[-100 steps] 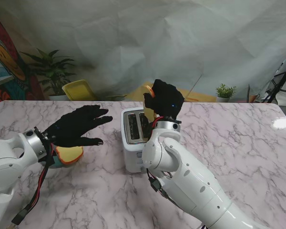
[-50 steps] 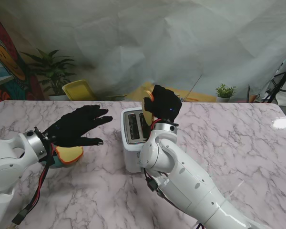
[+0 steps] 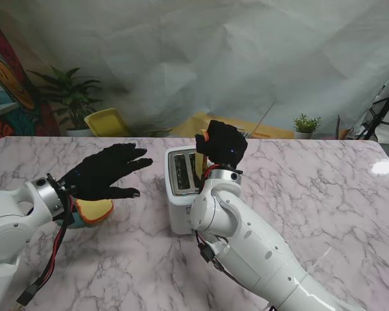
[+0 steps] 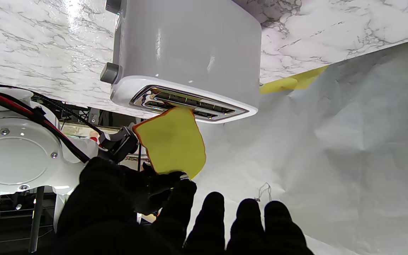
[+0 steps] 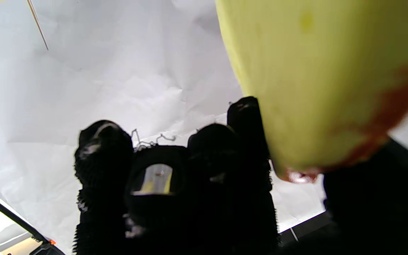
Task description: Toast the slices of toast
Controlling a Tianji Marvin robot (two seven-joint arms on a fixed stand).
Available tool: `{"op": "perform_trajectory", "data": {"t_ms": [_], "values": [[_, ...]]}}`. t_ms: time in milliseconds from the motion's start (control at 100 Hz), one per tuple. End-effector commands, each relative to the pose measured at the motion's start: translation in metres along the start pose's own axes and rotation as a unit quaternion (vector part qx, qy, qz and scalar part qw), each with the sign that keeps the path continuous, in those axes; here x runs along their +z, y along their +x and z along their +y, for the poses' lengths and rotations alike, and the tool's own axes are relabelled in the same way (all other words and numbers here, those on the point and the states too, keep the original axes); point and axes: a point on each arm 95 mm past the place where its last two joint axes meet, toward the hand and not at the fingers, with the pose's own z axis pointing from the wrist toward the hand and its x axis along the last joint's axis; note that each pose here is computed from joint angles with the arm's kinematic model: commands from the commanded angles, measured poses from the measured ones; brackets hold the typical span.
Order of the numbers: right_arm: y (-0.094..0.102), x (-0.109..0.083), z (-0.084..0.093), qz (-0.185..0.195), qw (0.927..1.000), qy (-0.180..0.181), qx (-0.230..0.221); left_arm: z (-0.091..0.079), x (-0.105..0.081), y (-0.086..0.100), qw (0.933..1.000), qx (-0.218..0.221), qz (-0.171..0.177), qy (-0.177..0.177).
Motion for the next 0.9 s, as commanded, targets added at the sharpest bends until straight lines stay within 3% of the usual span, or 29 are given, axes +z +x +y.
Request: {"op": "perform_trajectory", "data": {"t_ms": [0, 240, 470, 890], "values": [[-0.001, -0.004, 0.001, -0.003, 1.0, -0.003, -0.002, 0.003, 0.001, 0.001, 1.0, -0.001, 0.002, -0.008], [-0.006, -0.007, 0.002, -0.001, 1.0, -0.003, -0.003, 0.003, 0.002, 0.0, 1.0, 0.0, 0.003, -0.007], [-0.013, -0.011, -0.007, -0.001, 0.9999, 0.008, -0.009, 0.003, 0.003, 0.001, 1.0, 0.0, 0.004, -0.006], [-0.009, 0.003, -0.015, 0.012, 0.9999, 0.004, -0.011, 0.006, 0.002, 0.001, 1.0, -0.002, 0.002, -0.008]]}}
